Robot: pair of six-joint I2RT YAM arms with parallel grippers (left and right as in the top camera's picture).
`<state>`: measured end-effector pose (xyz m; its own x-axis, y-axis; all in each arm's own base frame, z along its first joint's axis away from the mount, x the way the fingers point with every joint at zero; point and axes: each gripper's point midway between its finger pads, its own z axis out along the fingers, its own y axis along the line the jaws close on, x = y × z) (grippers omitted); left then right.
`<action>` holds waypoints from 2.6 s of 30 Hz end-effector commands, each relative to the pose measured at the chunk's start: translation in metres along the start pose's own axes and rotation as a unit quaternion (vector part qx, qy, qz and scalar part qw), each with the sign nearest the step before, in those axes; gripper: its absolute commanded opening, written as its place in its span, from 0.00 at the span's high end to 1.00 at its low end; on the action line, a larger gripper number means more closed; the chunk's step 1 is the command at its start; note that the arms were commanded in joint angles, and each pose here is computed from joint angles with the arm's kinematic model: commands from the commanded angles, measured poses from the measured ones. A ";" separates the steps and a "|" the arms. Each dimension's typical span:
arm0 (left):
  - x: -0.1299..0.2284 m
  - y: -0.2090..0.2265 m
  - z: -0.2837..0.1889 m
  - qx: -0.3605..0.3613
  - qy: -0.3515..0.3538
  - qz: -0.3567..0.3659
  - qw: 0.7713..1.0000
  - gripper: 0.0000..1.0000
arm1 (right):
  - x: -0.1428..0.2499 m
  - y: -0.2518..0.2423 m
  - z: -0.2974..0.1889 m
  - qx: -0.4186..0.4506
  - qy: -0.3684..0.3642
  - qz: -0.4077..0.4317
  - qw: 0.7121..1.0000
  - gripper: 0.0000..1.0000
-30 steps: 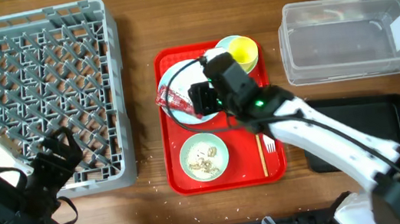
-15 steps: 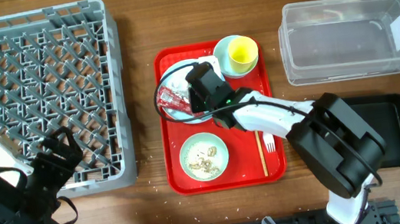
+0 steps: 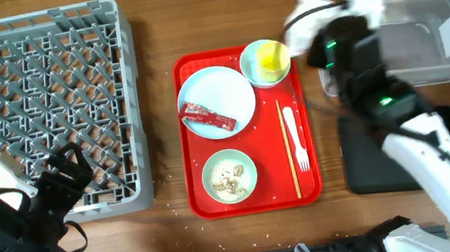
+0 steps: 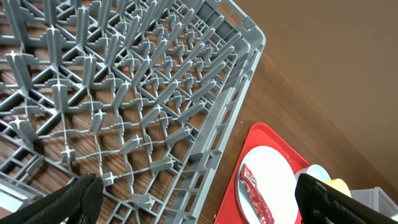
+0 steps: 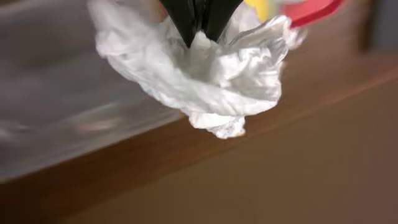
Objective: Sort waste into correct bins and load items into the dishwasher rack
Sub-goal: 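Grasp the white tissue on the plate with the right gripper and lift, then drop the tissue into the clear plastic bin, then grasp the red sauce packet on the white plate with the right gripper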
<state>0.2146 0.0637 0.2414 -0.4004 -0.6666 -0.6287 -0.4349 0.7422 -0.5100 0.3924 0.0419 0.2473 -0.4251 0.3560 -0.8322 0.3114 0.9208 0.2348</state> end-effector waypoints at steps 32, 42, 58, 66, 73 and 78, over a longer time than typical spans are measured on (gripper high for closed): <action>-0.004 -0.002 -0.004 0.001 -0.009 0.000 1.000 0.00 | 0.294 0.176 0.001 -0.315 0.251 -0.366 0.839 0.09; -0.004 -0.002 -0.004 0.001 -0.009 0.000 1.000 0.00 | 0.320 0.150 0.041 -0.248 0.246 -0.414 0.841 0.29; -0.004 -0.002 -0.004 0.001 -0.009 0.000 1.000 0.00 | 0.221 0.200 -0.023 -0.313 0.196 -0.268 0.890 0.24; -0.004 -0.002 -0.004 0.001 -0.009 0.000 1.000 0.00 | 0.233 0.190 0.054 -0.191 0.129 -0.198 0.953 0.40; -0.004 -0.002 -0.004 0.001 -0.009 0.000 1.000 0.00 | 0.285 0.180 0.074 -0.194 0.185 -0.218 0.938 0.46; -0.004 -0.002 -0.004 0.001 -0.009 0.000 1.000 0.00 | 0.295 0.185 0.068 -0.223 0.205 -0.235 0.924 0.46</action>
<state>0.2146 0.0638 0.2415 -0.4000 -0.6667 -0.6290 -0.4350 0.7421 -0.5099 0.3851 0.3045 0.0222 -0.7249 -0.1246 -0.6775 -0.3092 0.9377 0.1584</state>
